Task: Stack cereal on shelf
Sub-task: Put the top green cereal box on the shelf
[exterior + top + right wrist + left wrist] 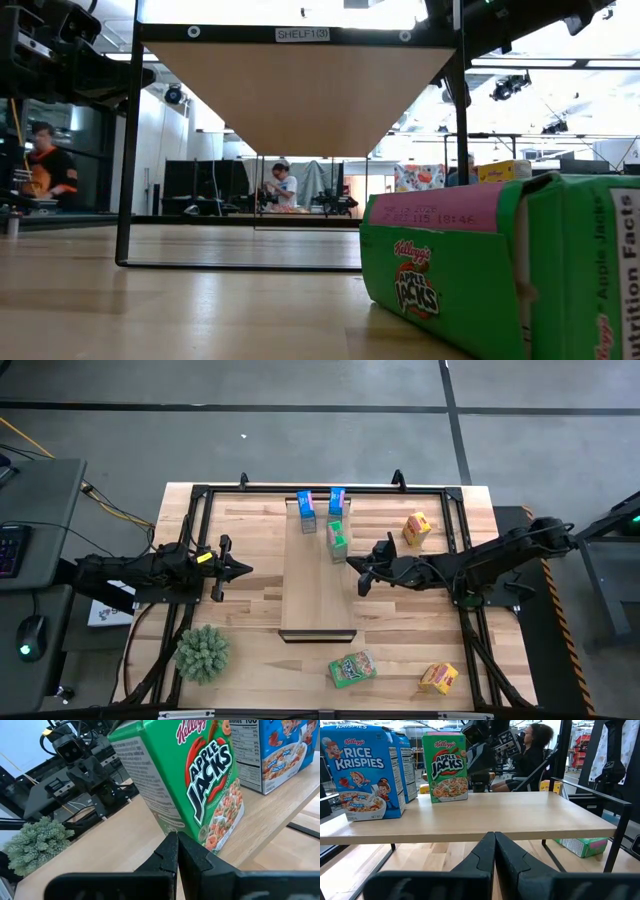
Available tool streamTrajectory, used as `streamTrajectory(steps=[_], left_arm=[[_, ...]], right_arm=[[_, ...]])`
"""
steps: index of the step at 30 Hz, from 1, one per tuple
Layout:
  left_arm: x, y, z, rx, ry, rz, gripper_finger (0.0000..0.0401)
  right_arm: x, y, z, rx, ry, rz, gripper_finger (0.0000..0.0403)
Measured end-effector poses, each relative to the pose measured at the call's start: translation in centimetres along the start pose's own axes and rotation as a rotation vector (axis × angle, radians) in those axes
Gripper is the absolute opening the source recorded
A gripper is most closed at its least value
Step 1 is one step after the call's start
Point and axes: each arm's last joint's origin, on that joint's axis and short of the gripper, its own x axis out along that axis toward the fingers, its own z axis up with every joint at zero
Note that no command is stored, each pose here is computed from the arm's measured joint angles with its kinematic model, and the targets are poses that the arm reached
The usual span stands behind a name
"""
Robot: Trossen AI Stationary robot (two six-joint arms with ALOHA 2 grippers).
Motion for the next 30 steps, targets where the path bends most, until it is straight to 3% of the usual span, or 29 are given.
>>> streamTrajectory(steps=[17, 26, 30], left_arm=[[0.0, 0.0, 0.0, 0.0, 0.0, 0.001, 0.0003], [0.0, 0.0, 0.0, 0.0, 0.0, 0.0, 0.0003], [0.0, 0.0, 0.0, 0.0, 0.0, 0.0, 0.0003]], right_arm=[[1.2, 0.4, -1.4, 0.012, 0.051, 0.064, 0.0], [-0.3, -0.3, -0.6, 0.017, 0.117, 0.026, 0.0], [-0.4, -0.8, -0.5, 0.001, 0.088, -0.058, 0.0]])
